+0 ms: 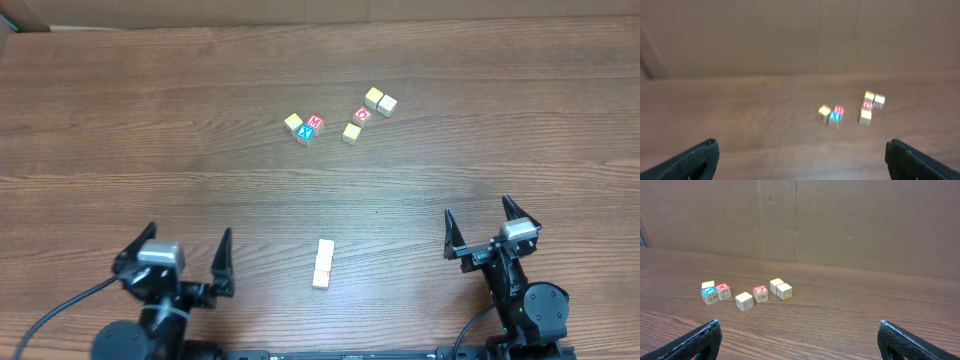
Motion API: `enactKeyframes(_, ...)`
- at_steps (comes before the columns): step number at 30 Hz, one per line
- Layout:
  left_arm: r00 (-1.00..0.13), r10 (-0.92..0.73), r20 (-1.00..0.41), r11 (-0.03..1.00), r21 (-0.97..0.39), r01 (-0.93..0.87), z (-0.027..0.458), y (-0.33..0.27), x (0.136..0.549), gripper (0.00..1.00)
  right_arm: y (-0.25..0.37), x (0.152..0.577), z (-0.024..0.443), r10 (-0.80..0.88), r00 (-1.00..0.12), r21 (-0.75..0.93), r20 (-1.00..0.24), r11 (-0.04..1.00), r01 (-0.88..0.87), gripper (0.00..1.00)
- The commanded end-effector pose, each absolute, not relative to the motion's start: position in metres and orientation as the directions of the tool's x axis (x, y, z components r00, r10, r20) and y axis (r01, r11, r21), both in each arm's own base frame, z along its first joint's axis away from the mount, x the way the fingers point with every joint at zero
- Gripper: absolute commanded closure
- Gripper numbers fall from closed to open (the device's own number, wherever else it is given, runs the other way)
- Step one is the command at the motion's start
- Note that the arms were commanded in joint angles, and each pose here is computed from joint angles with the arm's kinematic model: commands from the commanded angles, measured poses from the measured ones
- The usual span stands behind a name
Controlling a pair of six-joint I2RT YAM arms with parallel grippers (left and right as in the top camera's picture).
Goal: Flip 3 blocks
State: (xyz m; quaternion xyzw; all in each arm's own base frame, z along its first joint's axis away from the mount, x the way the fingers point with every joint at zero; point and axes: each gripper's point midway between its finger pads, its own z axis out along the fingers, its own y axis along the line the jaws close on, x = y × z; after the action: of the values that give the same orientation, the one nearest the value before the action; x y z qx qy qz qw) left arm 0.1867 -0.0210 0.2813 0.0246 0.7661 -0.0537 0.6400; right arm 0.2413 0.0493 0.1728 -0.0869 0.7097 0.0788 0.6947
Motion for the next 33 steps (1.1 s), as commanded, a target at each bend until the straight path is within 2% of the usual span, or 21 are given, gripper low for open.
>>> enactKeyframes(1,-0.121,-0.036,-0.992,0.983,-0.057,0.173,0.249,-0.033,0.202,0.0,0.05,0.241,0.171,-0.007,-0.016,-0.003,-1.0,0.972,-0.235,0.0)
enactKeyframes(4,-0.053,-0.087,-0.995,0.978,-0.095,0.184,0.233,-0.036,0.216,0.0,0.05,0.241,0.171,-0.007,-0.016,-0.003,-1.0,0.972,-0.234,0.0)
enactKeyframes(12,0.022,-0.151,-0.988,0.973,-0.144,0.181,0.193,-0.041,0.241,0.0,0.05,0.241,0.171,-0.007,-0.016,-0.003,-1.0,0.972,-0.234,0.0)
enactKeyframes(18,-0.101,-0.164,-0.981,0.979,-0.175,0.107,0.155,-0.032,0.244,0.0,0.05,0.241,0.171,-0.007,-0.016,-0.003,-1.0,0.972,-0.235,0.0)
enactKeyframes(33,-0.083,-0.074,-0.994,0.995,-0.079,0.059,0.155,-0.017,0.245,0.0,0.05,0.241,0.171,-0.007,-0.016,-0.003,-1.0,0.972,-0.235,0.0)
